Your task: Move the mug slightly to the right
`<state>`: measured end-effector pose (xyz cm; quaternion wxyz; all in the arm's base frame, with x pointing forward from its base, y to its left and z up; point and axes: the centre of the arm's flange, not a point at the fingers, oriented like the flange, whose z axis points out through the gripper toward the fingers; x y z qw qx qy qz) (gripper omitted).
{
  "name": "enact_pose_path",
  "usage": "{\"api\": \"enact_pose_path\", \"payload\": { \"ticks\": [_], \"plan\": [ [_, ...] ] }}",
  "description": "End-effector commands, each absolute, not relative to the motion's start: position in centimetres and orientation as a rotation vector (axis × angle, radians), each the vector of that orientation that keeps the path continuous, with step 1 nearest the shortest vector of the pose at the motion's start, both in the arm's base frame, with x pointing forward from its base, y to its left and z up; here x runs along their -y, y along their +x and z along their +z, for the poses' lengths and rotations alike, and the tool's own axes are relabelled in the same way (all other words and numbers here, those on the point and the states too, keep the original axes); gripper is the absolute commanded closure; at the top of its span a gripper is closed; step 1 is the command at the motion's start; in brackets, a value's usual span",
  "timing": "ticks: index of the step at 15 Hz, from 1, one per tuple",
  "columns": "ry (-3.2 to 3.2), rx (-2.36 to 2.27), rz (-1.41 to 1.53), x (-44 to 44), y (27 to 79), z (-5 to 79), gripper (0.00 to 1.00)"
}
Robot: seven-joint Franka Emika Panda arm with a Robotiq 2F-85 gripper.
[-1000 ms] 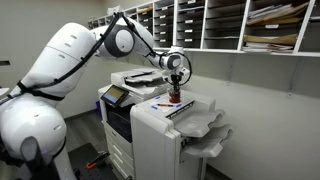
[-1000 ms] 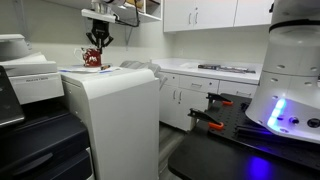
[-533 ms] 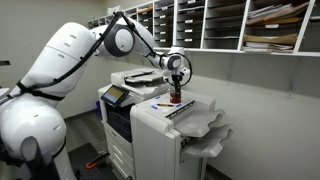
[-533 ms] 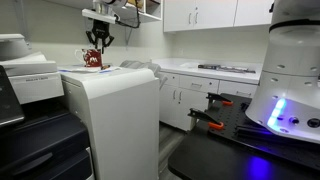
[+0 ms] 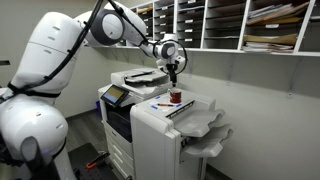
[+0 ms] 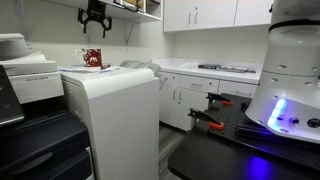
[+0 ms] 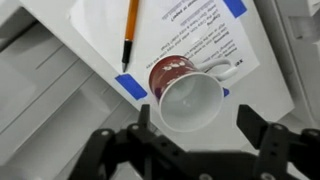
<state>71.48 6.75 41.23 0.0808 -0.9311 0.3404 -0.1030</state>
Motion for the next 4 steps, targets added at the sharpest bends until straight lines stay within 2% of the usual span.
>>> {"api": "enact_pose_path", "payload": {
  "ticks": [1, 4],
  "plan": [
    [-2.845, -0.979, -0.311, -7.2, 68.1, 43.2, 0.0],
    [-2.919, -0.993, -0.333, -7.6, 66.9, 44.3, 0.0]
  ]
}}
